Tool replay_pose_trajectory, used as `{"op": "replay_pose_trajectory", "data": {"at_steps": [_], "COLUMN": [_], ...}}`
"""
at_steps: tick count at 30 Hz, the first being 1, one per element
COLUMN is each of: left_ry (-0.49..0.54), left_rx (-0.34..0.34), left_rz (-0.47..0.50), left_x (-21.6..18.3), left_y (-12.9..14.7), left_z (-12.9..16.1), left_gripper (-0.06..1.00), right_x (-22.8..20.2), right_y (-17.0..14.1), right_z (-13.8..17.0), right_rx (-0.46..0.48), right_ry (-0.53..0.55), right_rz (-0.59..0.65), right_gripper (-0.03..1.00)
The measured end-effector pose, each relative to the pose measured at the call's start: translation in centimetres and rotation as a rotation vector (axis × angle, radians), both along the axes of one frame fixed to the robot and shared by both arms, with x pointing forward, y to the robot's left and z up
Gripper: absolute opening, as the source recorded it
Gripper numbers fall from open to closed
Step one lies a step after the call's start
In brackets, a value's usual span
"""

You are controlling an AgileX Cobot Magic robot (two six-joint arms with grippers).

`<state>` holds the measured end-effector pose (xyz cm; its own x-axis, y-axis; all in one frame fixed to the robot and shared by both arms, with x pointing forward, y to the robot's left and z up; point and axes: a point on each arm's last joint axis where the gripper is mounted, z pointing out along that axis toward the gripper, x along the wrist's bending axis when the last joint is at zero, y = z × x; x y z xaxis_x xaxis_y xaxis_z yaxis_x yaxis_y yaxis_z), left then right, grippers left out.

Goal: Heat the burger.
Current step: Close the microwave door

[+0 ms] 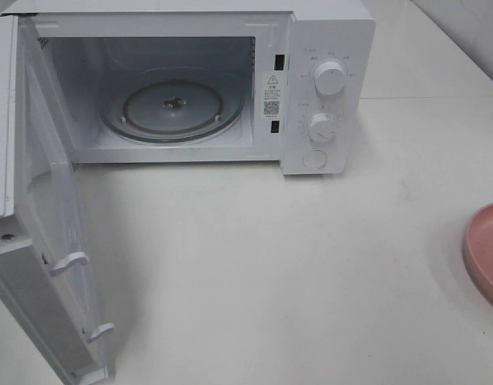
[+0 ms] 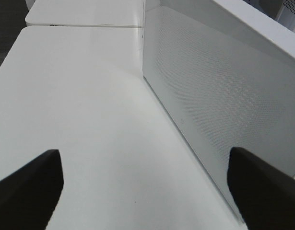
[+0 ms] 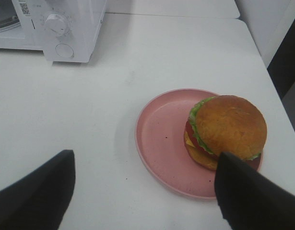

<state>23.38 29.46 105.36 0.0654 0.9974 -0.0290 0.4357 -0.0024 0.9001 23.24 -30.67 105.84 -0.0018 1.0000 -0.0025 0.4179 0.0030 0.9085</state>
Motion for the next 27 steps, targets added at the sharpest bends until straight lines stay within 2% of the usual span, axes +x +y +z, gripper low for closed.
{"op": "replay_pose_trajectory", "data": {"at_steps": [27], "left_ry": [0.0], "left_rx": [0.0], "left_rz": [0.0], "left_x": [0.0], "left_y": [0.0], "left_z": [0.0], "left_gripper": [0.87], "right_x": [0.01], "right_y": [0.02], "right_z": [-0.02], "right_rx": [-0.003], "right_ry": [0.0], "right_rz": [-0.006], "right_gripper": [0.76]}}
